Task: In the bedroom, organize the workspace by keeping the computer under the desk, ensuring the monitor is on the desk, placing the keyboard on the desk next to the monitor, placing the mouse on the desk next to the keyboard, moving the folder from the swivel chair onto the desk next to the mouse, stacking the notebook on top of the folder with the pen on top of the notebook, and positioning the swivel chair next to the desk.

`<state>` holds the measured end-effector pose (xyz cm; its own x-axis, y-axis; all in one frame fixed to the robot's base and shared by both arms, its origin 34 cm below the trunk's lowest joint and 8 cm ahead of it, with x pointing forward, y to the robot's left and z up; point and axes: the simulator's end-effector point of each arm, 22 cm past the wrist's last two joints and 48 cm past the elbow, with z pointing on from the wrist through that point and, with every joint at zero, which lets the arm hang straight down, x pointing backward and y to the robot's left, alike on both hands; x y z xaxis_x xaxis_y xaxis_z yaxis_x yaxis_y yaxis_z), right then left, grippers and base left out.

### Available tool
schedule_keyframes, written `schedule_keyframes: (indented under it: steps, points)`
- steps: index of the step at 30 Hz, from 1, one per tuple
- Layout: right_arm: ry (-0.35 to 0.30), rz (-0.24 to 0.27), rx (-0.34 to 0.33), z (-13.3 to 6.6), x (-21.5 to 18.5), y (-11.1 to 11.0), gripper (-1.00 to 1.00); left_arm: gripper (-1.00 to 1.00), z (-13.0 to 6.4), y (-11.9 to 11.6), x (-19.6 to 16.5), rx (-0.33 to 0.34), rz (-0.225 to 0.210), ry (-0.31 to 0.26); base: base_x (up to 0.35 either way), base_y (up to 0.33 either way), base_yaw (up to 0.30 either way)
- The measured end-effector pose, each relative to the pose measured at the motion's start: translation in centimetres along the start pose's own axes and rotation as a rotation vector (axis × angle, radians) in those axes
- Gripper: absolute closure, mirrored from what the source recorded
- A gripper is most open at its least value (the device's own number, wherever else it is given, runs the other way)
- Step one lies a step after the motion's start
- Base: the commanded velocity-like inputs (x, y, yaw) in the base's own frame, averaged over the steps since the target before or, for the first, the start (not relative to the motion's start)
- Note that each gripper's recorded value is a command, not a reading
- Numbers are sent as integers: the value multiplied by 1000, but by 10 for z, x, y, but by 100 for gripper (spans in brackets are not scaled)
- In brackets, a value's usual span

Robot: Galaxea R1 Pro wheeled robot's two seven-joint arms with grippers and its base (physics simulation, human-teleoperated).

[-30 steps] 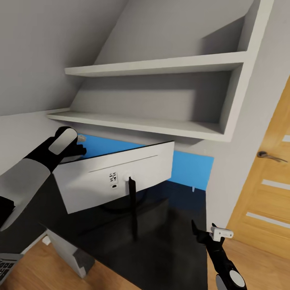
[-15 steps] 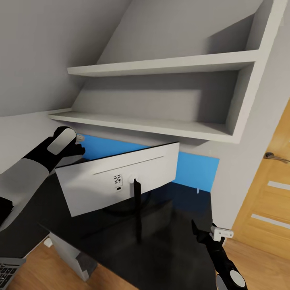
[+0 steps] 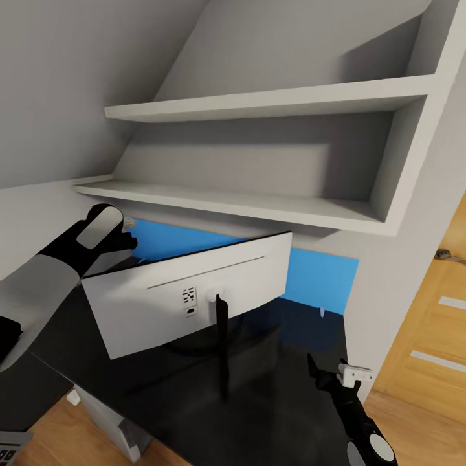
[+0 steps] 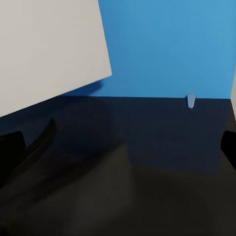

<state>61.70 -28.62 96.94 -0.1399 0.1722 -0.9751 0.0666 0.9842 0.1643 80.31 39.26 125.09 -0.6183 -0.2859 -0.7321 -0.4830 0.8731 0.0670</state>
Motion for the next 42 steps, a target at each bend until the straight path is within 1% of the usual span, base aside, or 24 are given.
schedule_keyframes:
  steps: [7, 10, 15, 23, 42]
  points:
    - [-1, 0, -1, 0, 0, 0, -100, -100, 1, 2, 1, -2, -2, 3, 4, 0, 0]
    - [-1, -1, 0, 0, -1, 0, -100, -100, 5, 5, 4, -11, -4, 16, 0, 0, 0]
    - [-1, 0, 0, 0, -1, 0, -100, -100, 20, 19, 20, -54, -11, 68, 0, 0, 0]
    - [-1, 0, -1, 0, -1, 0, -100, -100, 31, 30, 34, -87, -18, 112, 0, 0, 0]
    - [-2, 0, -2, 0, -1, 0, -100, -100, 34, 30, 39, -86, -11, 130, -11, 0, 0]
